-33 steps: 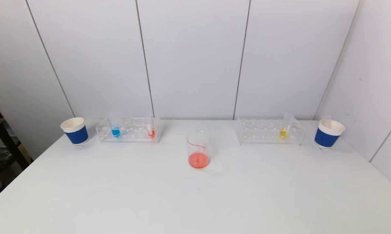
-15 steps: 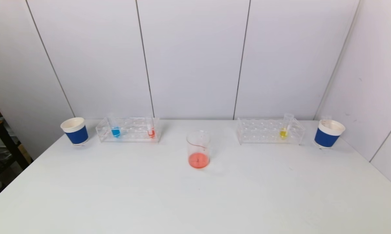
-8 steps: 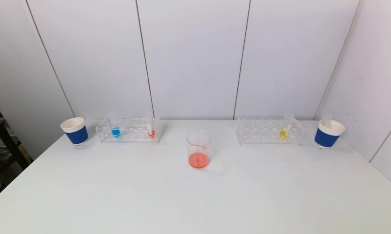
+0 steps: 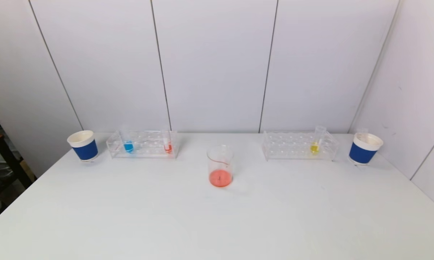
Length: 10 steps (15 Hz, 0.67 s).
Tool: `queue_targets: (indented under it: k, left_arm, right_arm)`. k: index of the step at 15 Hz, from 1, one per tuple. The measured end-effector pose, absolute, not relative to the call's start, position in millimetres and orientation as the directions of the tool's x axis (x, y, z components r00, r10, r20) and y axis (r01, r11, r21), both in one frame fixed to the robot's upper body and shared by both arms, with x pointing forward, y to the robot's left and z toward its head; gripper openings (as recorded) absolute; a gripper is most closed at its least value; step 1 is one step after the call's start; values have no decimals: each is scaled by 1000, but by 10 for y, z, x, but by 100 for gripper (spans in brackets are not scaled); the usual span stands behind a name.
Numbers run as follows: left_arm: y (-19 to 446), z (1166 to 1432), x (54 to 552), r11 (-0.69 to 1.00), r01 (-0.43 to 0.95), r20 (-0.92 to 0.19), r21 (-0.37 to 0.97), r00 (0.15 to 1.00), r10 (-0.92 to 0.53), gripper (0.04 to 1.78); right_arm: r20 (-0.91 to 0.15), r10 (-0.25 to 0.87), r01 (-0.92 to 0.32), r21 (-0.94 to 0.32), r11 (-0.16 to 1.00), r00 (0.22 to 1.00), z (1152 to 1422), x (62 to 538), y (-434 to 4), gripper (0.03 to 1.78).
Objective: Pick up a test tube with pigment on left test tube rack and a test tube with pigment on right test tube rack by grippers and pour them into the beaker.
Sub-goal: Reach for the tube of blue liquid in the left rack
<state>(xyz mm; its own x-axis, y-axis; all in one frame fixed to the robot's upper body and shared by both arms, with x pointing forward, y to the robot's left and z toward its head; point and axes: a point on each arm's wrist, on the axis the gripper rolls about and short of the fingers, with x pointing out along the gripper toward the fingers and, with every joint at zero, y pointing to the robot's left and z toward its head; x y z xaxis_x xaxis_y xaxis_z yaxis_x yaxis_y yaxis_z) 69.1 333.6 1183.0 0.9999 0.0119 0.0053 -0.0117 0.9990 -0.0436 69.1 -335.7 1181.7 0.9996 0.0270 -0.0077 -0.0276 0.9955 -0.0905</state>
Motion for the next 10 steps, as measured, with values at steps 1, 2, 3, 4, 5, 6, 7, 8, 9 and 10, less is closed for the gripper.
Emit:
queue_targets:
  k: [1, 2, 3, 4, 5, 6, 7, 8, 9, 10]
  left_arm:
    - [3336, 11830, 691, 999, -11, 5, -44, 1000, 11, 176]
    - [3336, 11830, 691, 999, -11, 5, -44, 1000, 11, 176]
    - [3336, 11830, 691, 999, -11, 5, -43, 1000, 11, 176]
    - [3336, 11830, 691, 999, -10, 5, -34, 1000, 10, 176]
    - [3335, 11830, 691, 999, -10, 5, -36, 1000, 10, 176]
    - [3336, 11830, 691, 999, -11, 5, -43, 1000, 11, 176]
    - [3336, 11830, 691, 999, -11, 5, -44, 1000, 11, 176]
    - [3336, 11830, 691, 999, -11, 5, -39, 1000, 11, 176]
    - [3336, 11830, 691, 999, -11, 5, -36, 1000, 11, 176]
    - [3336, 11830, 691, 999, -11, 5, -42, 1000, 11, 176]
  right_arm:
    - [-8, 27, -28, -91, 995, 1000, 11817, 691, -3357, 177]
    - [-8, 27, -28, -91, 995, 1000, 11817, 691, -3357, 177]
    - [-8, 27, -28, -91, 995, 1000, 11817, 691, -3357, 177]
    - [-8, 27, -28, -91, 995, 1000, 11817, 691, -3357, 177]
    - [-8, 27, -28, -91, 995, 1000, 11817, 691, -3357, 177]
    - [-8, 27, -28, -91, 995, 1000, 11817, 691, -3357, 177]
    - [-8, 27, -28, -91, 995, 1000, 11817, 691, -3357, 177]
    - [-8, 27, -28, -91, 995, 1000, 11817, 691, -3357, 177]
    - [-8, 27, -28, -90, 996, 1000, 11817, 691, -3357, 177]
    - [-8, 27, -28, -90, 996, 1000, 11817, 691, -3357, 177]
